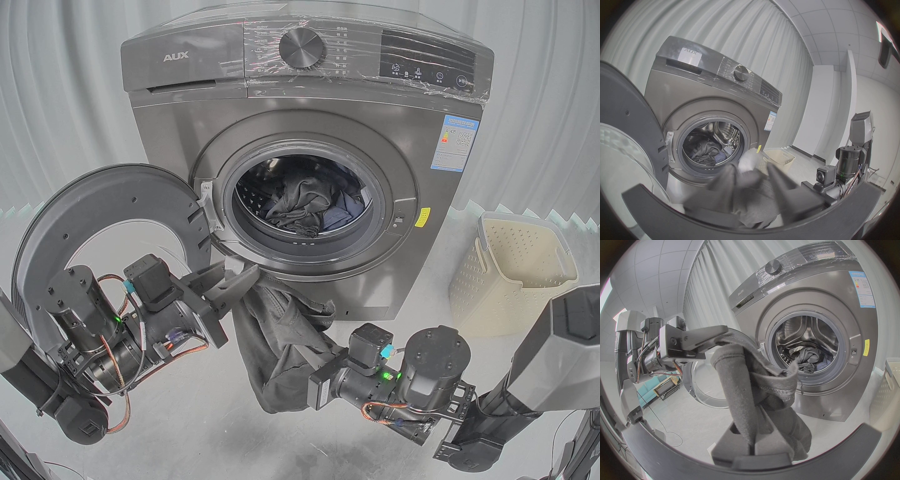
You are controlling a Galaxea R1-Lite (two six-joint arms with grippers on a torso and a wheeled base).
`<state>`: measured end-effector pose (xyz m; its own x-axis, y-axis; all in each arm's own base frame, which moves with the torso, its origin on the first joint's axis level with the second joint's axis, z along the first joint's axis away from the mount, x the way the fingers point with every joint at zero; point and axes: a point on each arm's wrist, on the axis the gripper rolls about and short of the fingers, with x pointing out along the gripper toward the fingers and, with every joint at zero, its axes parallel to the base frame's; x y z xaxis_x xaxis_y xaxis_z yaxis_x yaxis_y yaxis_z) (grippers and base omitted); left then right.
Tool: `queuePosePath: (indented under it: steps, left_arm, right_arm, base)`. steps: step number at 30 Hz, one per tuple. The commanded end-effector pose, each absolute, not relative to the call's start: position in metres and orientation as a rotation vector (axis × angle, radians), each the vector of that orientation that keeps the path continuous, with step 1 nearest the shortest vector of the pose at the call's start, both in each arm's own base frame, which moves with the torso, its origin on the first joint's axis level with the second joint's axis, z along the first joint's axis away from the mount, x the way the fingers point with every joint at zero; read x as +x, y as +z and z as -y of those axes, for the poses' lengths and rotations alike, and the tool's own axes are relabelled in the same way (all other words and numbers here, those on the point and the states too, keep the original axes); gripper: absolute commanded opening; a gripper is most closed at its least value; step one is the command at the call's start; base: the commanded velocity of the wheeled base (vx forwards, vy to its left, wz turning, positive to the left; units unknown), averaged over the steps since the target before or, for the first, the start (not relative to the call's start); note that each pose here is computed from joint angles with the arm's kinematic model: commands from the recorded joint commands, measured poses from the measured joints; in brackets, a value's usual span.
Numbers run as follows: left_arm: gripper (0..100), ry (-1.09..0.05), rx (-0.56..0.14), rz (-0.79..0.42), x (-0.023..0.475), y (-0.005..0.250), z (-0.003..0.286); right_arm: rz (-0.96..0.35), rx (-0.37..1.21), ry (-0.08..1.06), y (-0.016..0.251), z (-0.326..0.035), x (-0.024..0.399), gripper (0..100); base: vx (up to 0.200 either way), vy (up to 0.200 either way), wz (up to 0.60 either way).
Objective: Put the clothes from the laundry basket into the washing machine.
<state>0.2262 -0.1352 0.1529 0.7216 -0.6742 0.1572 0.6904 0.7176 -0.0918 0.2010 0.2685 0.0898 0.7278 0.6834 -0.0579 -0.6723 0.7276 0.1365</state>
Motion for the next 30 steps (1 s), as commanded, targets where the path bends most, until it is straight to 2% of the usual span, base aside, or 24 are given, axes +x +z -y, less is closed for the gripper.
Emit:
queuePosePath:
  steps: [1,8,15,19,21,23,27,30]
  left_arm:
    - [100,-0.744,-0.177,0.112,0.229,0.154,0.133]
    - [100,-0.705,-0.19,0.126,0.237,0.157,0.125]
    - [100,-0.722,-0.182,0.116,0.231,0.156,0.126]
    - [100,-0.763,-0.174,0.065,0.215,0.147,0.126]
    - [100,-0.834,-0.156,-0.013,0.198,0.133,0.13]
    - [100,-0.888,-0.11,-0.066,0.186,0.12,0.133]
    - [100,-0.942,-0.008,-0.117,0.181,0.101,0.146]
    - [100,-0.96,0.023,-0.138,0.182,0.093,0.154]
  right_arm:
    - [-0.093,0.116,0.724,0.094,-0.265,0.204,0]
    - [-0.085,0.129,0.702,0.098,-0.263,0.208,0]
    - [-0.07,0.145,0.64,0.101,-0.265,0.216,0]
    - [-0.058,0.162,0.601,0.104,-0.267,0.229,0]
    - [-0.036,0.186,0.574,0.107,-0.271,0.239,0]
    - [-0.015,0.202,0.565,0.11,-0.276,0.244,0]
    - [0.03,0.233,0.561,0.124,-0.283,0.253,0]
    - [0.041,0.248,0.549,0.13,-0.287,0.256,0]
  base:
    - [0.0,0.0,0.0]
    - [0.0,0.0,0.0]
    - [0.0,0.0,0.0]
    - [0.0,0.0,0.0]
    - [0.0,0.0,0.0]
    - [0.0,0.0,0.0]
    - [0.0,0.0,0.0]
    - [0.0,0.0,0.0]
